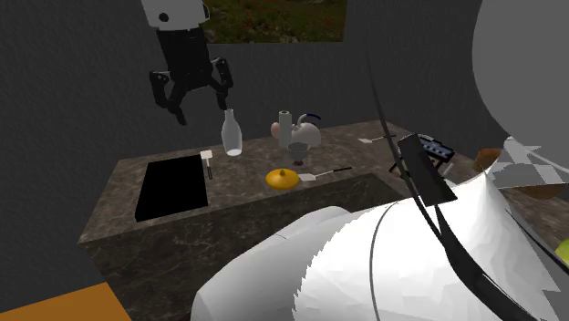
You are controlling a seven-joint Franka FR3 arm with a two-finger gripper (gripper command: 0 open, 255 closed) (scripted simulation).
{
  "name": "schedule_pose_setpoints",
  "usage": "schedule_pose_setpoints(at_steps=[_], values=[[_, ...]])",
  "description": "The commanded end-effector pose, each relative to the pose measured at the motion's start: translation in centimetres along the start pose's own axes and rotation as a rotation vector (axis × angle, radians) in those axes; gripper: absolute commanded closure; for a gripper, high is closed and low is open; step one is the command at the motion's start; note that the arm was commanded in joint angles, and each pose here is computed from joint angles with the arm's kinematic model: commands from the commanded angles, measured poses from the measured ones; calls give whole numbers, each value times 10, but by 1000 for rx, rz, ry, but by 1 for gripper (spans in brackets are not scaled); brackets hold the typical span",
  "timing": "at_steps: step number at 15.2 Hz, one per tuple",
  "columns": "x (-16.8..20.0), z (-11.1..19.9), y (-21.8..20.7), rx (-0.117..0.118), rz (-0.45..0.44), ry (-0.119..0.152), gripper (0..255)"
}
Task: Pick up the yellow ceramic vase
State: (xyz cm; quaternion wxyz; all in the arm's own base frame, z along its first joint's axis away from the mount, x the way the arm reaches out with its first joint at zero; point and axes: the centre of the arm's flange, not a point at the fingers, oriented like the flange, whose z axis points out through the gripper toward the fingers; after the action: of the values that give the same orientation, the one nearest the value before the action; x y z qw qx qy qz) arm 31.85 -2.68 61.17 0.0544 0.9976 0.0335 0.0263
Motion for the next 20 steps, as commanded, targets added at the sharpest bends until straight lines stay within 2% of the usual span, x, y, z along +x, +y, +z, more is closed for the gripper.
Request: schedule_pose_setpoints(at_steps=[1,20], values=[[0,0,0,0,0,0,0],[72,174,175,46,-52,-42,0]])
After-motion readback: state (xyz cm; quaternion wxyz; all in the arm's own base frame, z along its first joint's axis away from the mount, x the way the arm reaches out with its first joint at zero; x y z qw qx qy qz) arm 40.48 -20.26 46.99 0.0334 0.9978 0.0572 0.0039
